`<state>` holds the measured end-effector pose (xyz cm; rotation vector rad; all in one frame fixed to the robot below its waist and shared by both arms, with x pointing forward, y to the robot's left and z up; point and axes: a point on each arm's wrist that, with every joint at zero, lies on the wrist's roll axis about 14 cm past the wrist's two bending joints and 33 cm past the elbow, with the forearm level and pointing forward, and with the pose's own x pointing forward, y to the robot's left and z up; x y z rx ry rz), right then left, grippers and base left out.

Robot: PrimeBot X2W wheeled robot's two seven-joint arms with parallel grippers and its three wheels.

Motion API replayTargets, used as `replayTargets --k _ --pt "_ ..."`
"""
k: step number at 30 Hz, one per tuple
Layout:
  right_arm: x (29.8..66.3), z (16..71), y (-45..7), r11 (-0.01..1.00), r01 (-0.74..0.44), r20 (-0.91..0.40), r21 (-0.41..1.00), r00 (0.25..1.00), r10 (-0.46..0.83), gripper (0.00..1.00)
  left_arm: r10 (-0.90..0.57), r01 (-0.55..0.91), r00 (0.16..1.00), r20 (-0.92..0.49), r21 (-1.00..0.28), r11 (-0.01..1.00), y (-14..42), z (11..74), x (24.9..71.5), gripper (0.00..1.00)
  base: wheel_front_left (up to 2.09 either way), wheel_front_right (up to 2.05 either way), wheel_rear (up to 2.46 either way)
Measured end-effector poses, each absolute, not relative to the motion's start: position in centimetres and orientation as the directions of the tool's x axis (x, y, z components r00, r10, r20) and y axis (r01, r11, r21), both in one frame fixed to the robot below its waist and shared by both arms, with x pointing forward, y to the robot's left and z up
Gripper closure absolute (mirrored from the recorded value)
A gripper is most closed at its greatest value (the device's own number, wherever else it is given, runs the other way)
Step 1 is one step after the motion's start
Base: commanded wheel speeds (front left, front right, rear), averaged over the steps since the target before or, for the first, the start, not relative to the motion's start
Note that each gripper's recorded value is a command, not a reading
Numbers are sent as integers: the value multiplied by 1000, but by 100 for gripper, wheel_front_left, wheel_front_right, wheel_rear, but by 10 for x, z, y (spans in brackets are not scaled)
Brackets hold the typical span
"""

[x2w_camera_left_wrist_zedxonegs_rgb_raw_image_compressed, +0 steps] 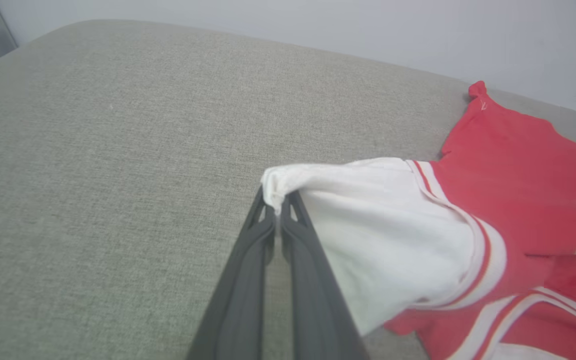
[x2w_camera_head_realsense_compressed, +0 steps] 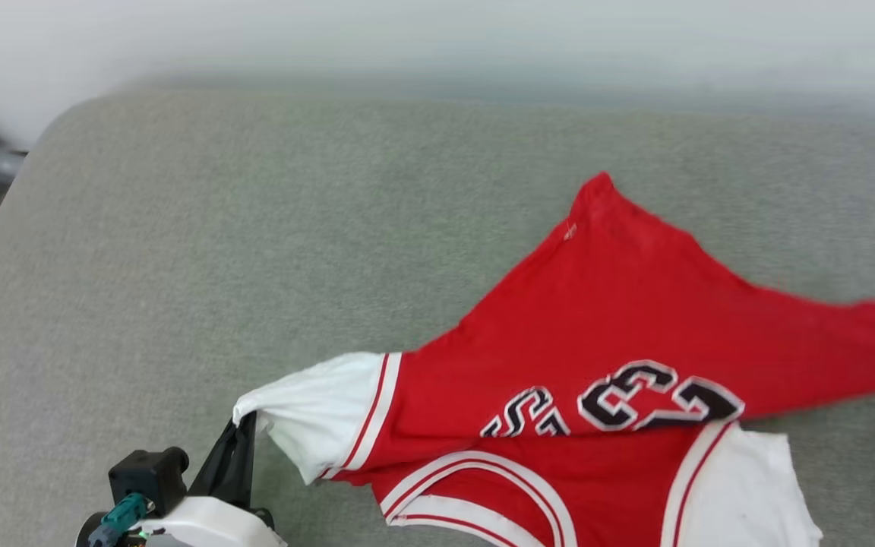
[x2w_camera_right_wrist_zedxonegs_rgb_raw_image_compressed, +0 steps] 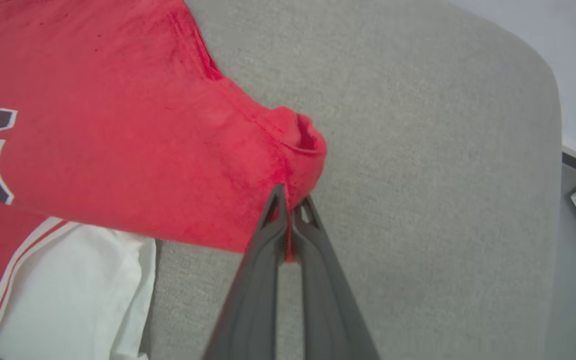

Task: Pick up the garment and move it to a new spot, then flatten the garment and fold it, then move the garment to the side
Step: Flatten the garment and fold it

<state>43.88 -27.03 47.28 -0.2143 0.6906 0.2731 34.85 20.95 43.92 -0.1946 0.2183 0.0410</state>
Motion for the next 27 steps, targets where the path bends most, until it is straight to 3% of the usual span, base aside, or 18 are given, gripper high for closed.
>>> replayTargets --k 6,12,16,18,19,20,21,27 --pt "359 434 -293 980 -196 -712 -13 690 129 100 -13 -27 978 -207 -189 982 200 445 347 100 0 0 0" --pt "273 368 -282 992 -89 -840 93 528 126 100 -25 -17 976 -215 -188 982 197 445 346 100 0 0 0" --pt "254 350 -278 993 -41 -861 113 495 118 100 -28 -14 975 -222 -185 983 197 444 346 100 0 0 0" --pt "256 349 -277 993 -28 -847 114 519 112 100 -30 -12 974 -225 -183 983 197 443 346 100 0 0 0" --pt "261 352 -278 993 -20 -833 113 544 106 73 -31 -11 974 -225 -182 983 197 443 346 100 0 0 0" --pt "263 354 -278 994 -21 -825 109 556 103 29 -33 -8 974 -223 -182 983 196 444 346 100 0 0 0" --pt "266 356 -278 994 -25 -815 104 571 100 0 -33 -7 975 -221 -181 984 196 445 346 100 0 0 0" --pt "324 417 -284 996 -78 -648 50 756 92 0 -31 -5 979 -201 -176 984 197 452 343 100 0 0 0"
